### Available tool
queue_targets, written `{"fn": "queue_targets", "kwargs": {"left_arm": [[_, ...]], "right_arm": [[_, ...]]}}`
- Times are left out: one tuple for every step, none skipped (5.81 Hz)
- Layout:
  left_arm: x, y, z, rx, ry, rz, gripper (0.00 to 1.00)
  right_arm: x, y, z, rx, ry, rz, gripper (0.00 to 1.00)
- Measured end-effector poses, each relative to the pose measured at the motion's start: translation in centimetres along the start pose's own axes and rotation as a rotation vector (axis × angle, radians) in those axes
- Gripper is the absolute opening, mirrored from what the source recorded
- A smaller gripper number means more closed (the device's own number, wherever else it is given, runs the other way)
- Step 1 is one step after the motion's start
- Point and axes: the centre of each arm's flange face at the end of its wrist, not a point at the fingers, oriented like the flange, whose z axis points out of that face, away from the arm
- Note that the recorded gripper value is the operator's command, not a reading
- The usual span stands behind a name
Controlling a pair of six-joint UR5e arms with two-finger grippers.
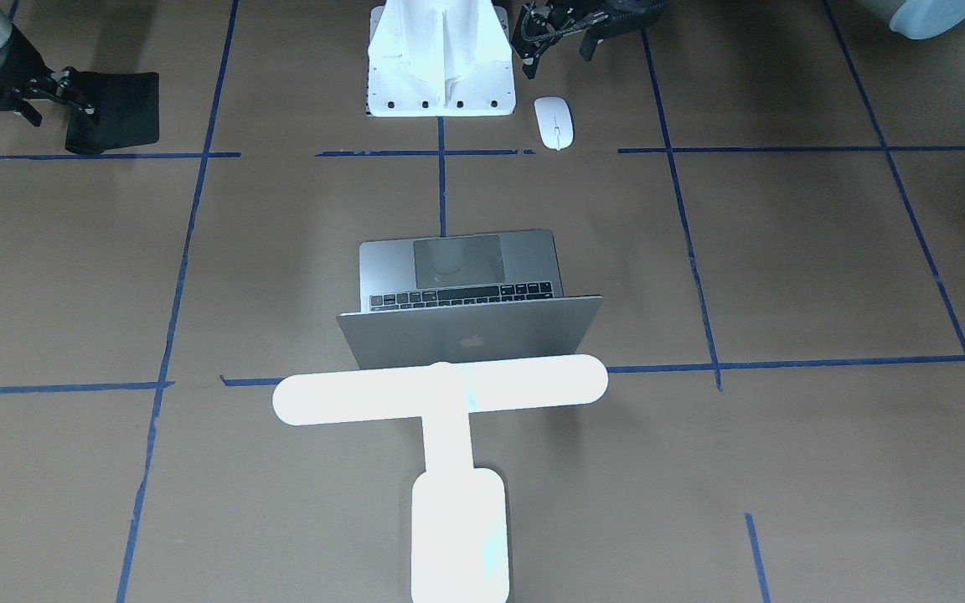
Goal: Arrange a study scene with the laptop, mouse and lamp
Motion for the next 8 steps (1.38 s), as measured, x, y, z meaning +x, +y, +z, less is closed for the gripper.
{"fn": "queue_targets", "kwargs": {"left_arm": [[-0.2, 0.0, -0.2, -0.001, 0.001, 0.004, 1.0], [-0.4, 0.0, -0.4, -0.002, 0.004, 0.007, 1.0], [-0.5, 0.0, -0.6, -0.002, 0.007, 0.008, 1.0], [-0.5, 0.0, -0.7, -0.002, 0.009, 0.007, 1.0], [-0.5, 0.1, -0.8, -0.004, 0.011, 0.008, 1.0], [-0.6, 0.2, -1.0, -0.006, 0.015, 0.009, 1.0], [-0.6, 0.2, -1.1, -0.006, 0.017, 0.01, 1.0], [-0.6, 0.2, -1.1, -0.007, 0.018, 0.01, 1.0]], "right_arm": [[-1.0, 1.6, 1.1, 0.014, -0.003, 0.024, 1.0], [-1.3, 2.3, 1.5, 0.018, -0.002, 0.031, 1.0], [-0.8, 2.6, 1.5, 0.017, 0.007, 0.034, 1.0], [0.1, 2.7, 1.1, 0.015, 0.018, 0.036, 0.99], [0.9, 2.7, 0.7, 0.012, 0.025, 0.038, 0.76], [1.3, 2.7, 0.6, 0.01, 0.028, 0.045, 0.55], [1.4, 2.7, 0.6, 0.01, 0.03, 0.055, 0.5], [1.4, 2.8, 0.7, 0.007, 0.03, 0.06, 0.49]]}}
